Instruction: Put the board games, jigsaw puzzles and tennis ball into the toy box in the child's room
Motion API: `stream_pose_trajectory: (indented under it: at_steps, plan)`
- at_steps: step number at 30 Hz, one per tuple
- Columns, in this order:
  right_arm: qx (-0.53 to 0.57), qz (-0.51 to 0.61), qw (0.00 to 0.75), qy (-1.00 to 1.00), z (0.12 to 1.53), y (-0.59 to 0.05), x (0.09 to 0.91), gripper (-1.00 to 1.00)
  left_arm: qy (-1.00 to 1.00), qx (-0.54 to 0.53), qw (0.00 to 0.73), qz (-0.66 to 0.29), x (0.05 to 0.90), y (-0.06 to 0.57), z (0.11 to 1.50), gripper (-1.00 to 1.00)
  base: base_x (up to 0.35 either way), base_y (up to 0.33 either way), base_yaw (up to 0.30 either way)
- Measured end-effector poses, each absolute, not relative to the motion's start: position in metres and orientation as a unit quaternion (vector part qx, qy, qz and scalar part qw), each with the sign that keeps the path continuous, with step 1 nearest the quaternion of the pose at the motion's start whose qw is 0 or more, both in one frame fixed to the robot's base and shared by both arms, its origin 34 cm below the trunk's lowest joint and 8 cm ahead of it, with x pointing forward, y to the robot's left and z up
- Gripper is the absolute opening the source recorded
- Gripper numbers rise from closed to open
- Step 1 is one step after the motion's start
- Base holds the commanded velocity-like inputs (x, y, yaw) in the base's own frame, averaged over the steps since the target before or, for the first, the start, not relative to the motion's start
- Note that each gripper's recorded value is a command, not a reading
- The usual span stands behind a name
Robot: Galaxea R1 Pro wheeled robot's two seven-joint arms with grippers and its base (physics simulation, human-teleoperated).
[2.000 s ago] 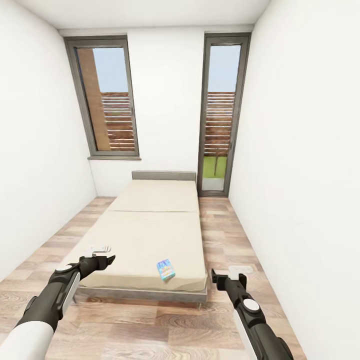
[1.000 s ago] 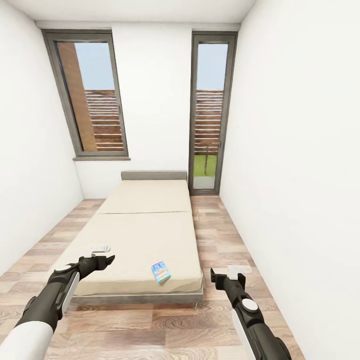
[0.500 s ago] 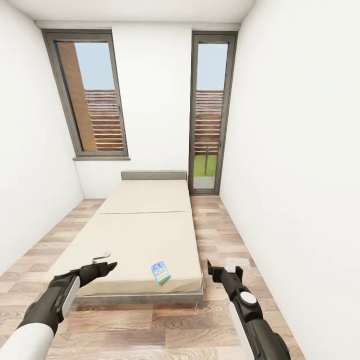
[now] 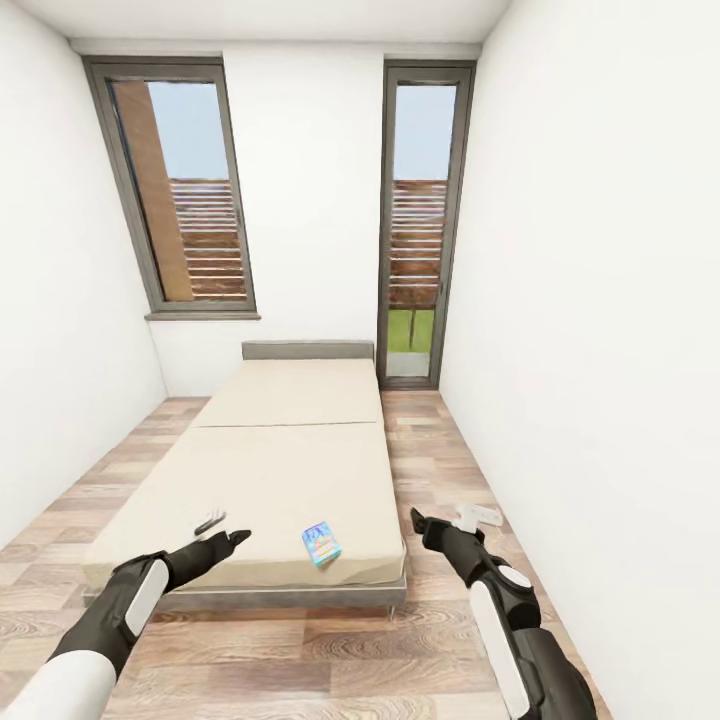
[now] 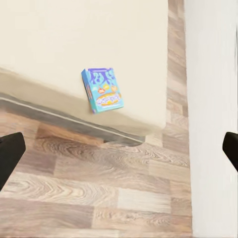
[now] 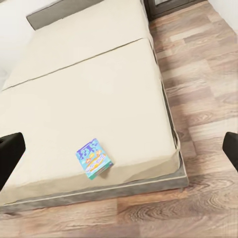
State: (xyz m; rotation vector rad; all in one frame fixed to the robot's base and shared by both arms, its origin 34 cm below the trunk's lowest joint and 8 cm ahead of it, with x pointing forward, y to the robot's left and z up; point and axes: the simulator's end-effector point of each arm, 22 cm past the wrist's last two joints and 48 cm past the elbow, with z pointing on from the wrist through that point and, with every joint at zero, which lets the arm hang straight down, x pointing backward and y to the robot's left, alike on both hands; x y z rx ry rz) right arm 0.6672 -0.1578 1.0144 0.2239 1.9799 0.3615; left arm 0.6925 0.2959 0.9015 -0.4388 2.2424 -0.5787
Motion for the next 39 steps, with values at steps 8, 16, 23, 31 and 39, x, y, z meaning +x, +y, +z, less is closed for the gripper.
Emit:
stream_pose_trajectory:
  at_steps: [8, 16, 23, 31, 39]
  plan:
    - [0.122, 0.199, 0.518, 0.823, 1.012, -0.148, 0.668, 1.00, 0.859, -0.234, 0.340, -0.302, 0.682, 0.253, 0.874, 1.00, 0.000, 0.000, 0.000]
    - [0.113, 0.210, 0.516, 0.823, 1.027, -0.144, 0.665, 1.00, 0.853, -0.252, 0.322, -0.325, 0.676, 0.231, 0.864, 1.00, 0.000, 0.000, 0.000]
    - [0.112, 0.213, 0.530, 0.813, 1.038, -0.145, 0.670, 1.00, 0.853, -0.256, 0.319, -0.325, 0.676, 0.235, 0.858, 1.00, 0.000, 0.000, 0.000]
    - [0.110, 0.216, 0.541, 0.805, 1.042, -0.146, 0.674, 1.00, 0.851, -0.259, 0.323, -0.324, 0.680, 0.238, 0.852, 1.00, 0.000, 0.000, 0.000]
    - [0.102, 0.230, 0.553, 0.794, 1.050, -0.141, 0.677, 1.00, 0.851, -0.260, 0.322, -0.324, 0.682, 0.238, 0.843, 1.00, 0.000, 0.000, 0.000]
